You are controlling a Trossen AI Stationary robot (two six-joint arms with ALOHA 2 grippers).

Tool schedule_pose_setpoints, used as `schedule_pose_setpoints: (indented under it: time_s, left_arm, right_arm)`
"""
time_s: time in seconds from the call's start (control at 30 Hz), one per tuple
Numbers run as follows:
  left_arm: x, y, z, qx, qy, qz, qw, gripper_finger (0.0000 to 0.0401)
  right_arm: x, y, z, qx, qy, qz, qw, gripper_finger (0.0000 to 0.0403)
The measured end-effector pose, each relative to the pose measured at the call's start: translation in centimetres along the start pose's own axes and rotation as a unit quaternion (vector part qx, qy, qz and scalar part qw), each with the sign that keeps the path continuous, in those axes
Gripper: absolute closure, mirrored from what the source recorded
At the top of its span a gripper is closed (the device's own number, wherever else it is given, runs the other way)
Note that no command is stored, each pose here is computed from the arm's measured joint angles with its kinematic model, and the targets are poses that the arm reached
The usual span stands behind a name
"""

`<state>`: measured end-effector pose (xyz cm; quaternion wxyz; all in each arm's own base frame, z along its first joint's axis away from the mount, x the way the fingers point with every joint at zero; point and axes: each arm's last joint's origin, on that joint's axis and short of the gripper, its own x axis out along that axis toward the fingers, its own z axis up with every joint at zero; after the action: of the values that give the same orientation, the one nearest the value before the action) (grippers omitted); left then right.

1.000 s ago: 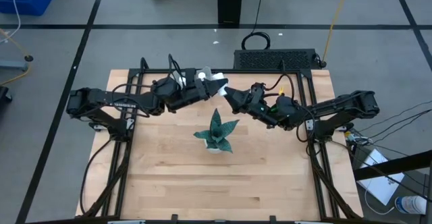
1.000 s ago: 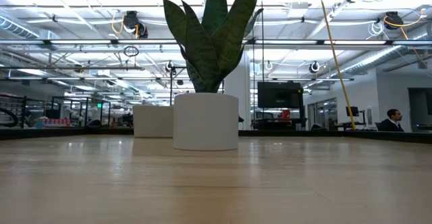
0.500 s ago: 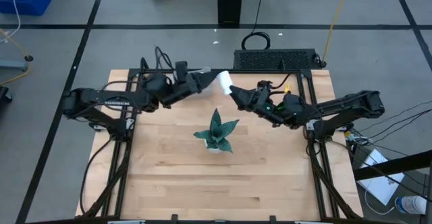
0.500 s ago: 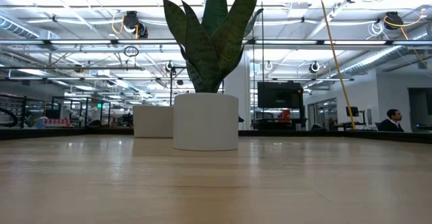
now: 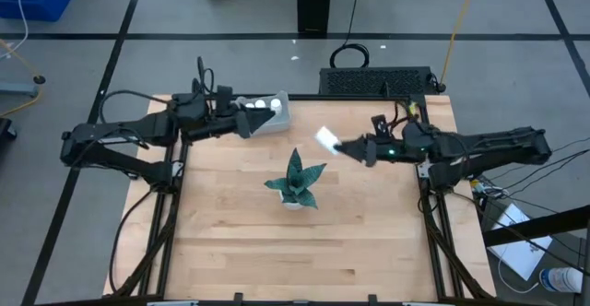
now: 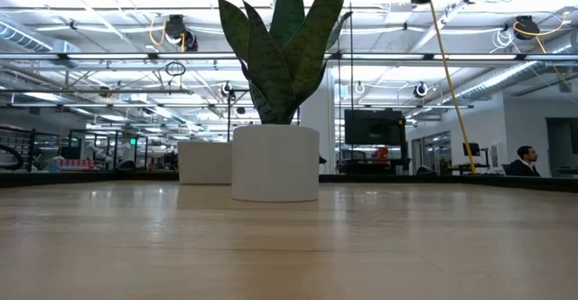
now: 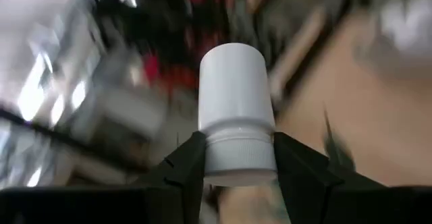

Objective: Pick and place pill bottles into a basket
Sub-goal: Put the white medicine bottle into the gray bin

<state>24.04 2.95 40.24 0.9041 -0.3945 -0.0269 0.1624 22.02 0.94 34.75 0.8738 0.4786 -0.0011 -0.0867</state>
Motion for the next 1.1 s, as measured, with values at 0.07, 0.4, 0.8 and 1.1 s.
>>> schedule_pose_setpoints:
  time_s: [0.07,0.4,0.8,1.1]
  left_arm:
    - [0.0,0.1,-0.3,-0.012,0.028,-0.010,0.999,0.0161]
    - [3.9,-0.6,-4.6,-0.164,0.231,-0.101,0.954,0.0177]
    - [8.4,-3.3,-11.9,-0.265,0.307,-0.211,0.889,0.0178]
    - [8.8,-3.8,-15.0,-0.290,0.353,-0.209,0.865,0.0178]
  right_arm:
    - [-0.9,-0.6,-0.3,0.014,0.083,-0.006,0.996,0.0264]
    - [-2.5,0.5,-2.0,0.054,0.334,0.116,0.934,0.0262]
    - [-0.9,1.7,-4.8,0.084,0.392,0.147,0.904,0.0262]
    - [1.2,2.2,-7.0,0.098,0.404,0.172,0.893,0.0261]
